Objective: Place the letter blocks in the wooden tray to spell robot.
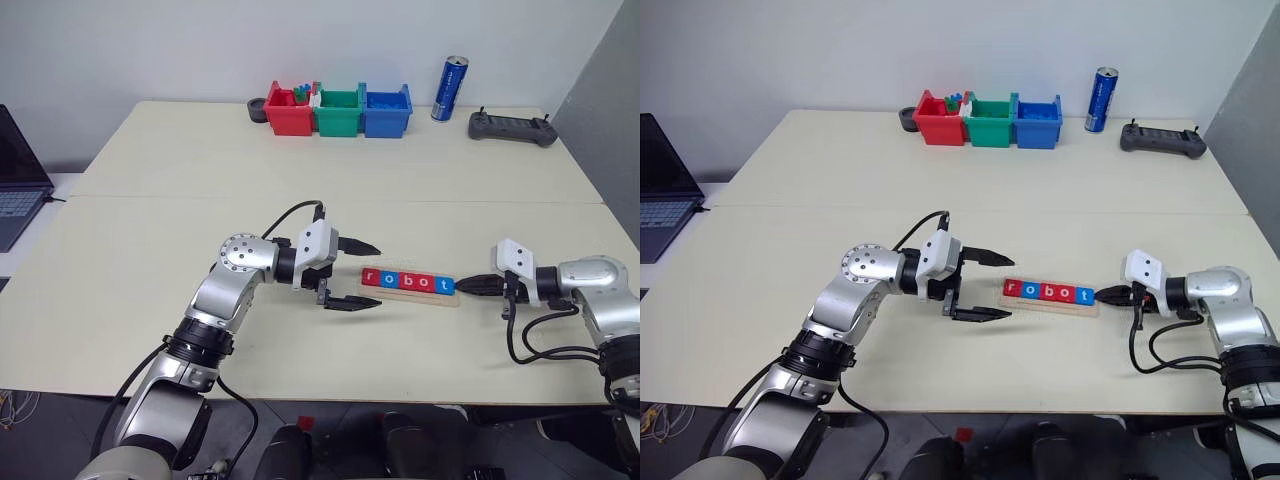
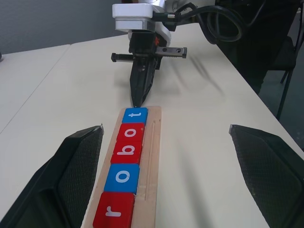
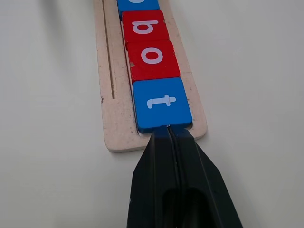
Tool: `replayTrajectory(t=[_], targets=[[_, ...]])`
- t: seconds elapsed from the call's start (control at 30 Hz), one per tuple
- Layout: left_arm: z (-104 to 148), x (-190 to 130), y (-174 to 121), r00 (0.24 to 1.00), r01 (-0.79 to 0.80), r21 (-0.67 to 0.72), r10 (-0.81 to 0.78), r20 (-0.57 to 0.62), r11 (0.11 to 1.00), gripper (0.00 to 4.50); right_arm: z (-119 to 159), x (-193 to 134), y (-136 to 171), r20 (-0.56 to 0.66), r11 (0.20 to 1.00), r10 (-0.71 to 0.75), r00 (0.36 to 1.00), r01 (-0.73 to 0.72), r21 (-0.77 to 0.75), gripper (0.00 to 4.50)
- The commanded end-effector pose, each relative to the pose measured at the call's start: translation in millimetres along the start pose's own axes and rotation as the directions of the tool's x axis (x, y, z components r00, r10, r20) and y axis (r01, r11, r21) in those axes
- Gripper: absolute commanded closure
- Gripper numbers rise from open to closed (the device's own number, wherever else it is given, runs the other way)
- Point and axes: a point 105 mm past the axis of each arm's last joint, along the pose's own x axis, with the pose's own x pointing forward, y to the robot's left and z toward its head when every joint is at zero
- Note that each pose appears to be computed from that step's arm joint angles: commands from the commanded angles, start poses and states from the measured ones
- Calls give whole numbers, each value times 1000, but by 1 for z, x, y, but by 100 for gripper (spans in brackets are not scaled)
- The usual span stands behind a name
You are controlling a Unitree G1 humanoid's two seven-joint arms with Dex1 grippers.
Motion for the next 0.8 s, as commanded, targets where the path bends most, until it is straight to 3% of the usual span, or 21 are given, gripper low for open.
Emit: replayTrajectory(t=[0.03, 0.47, 0.6, 0.8], targets=[[14, -2, 5, 1000, -16, 58, 16, 16, 998, 0, 9, 3, -2, 16, 999, 3, 1000, -3, -33, 449], [10, -6, 3, 1000, -15, 51, 15, 4, 999, 0, 17, -18, -9, 4, 999, 2, 1000, -1, -32, 449], [6, -10, 2, 1000, -12, 46, 12, -10, 999, 0, 27, -25, -6, 31, 1000, 27, 999, -26, -13, 363], [-6, -23, 1, 998, -18, 18, 19, -52, 1000, 0, 38, -26, 3, 56, 998, 60, 997, -59, -12, 147]])
